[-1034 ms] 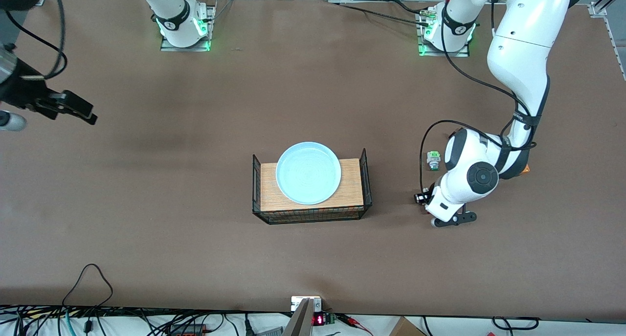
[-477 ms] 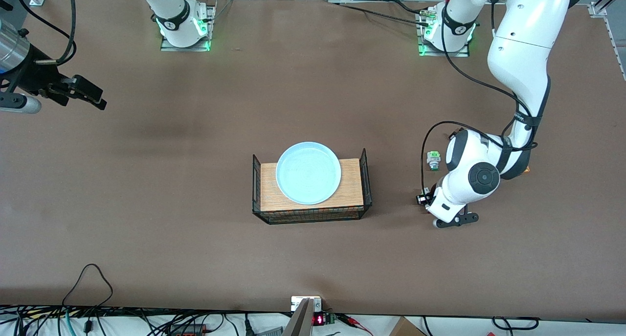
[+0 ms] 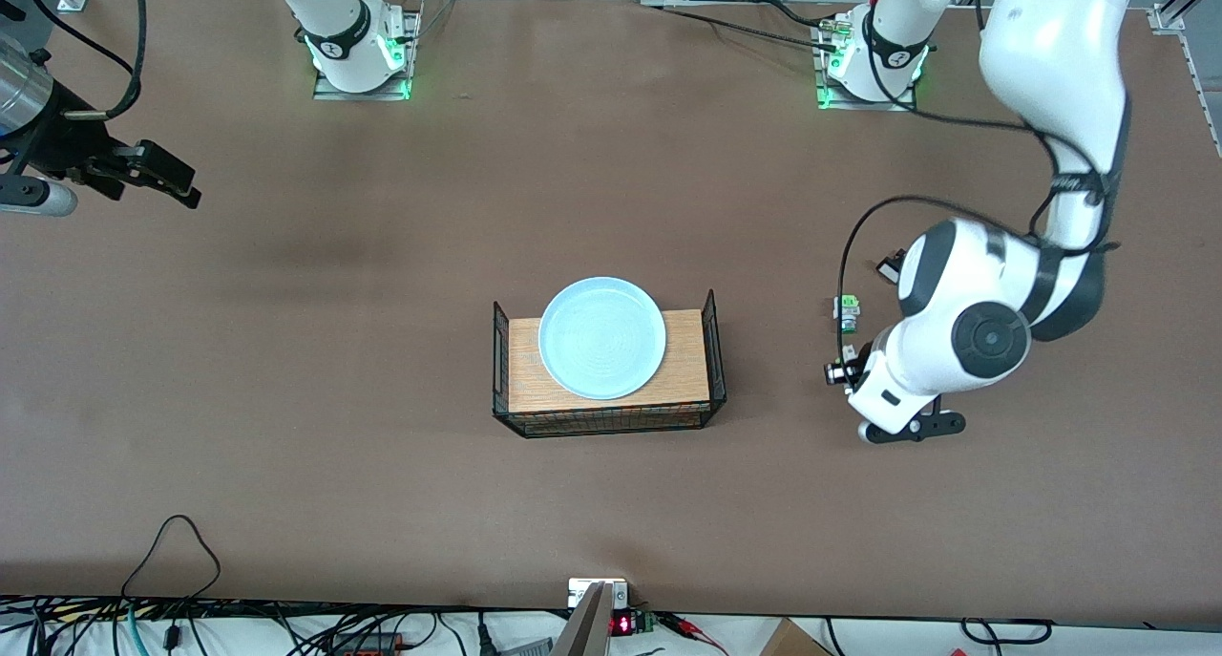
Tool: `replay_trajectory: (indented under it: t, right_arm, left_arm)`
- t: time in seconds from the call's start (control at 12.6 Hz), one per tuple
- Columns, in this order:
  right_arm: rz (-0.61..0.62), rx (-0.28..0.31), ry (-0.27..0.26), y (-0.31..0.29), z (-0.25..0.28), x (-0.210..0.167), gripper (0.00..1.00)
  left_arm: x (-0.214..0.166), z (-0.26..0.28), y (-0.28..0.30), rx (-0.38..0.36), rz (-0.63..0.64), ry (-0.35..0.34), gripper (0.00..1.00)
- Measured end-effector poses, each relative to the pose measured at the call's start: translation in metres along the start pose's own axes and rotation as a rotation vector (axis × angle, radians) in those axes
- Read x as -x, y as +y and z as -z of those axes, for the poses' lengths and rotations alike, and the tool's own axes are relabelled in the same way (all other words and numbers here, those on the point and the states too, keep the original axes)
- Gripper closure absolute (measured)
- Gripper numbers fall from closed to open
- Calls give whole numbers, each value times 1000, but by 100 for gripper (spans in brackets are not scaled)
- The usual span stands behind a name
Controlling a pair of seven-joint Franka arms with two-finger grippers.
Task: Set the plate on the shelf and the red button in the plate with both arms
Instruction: 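Carry the red button with the left gripper over the plate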
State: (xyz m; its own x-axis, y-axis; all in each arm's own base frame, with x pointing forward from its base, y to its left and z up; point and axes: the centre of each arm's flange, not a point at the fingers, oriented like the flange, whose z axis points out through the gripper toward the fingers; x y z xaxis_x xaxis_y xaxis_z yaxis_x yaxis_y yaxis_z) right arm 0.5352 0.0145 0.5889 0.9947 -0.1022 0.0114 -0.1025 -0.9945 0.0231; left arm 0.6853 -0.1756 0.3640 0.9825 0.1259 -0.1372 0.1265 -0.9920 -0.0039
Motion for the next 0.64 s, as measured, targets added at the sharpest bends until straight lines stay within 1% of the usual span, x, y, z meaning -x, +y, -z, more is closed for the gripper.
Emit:
replay_trajectory:
  t: [0.16,0.32,0.48,0.64]
  right_arm:
    - [16,9,4,-7,0,1,0]
    - [17,0,10,-9,1,0,0]
    - [17,-3,15,-9,2,-1,0]
    - [13,-13,12,-9,1,-1,0]
  left_arm:
    - [31,59,44,38,-82,12,66]
    - [69,100,100,87,-190,24,66]
    - [105,126,154,136,-279,59,66]
    - [127,133,204,197,-290,127,66]
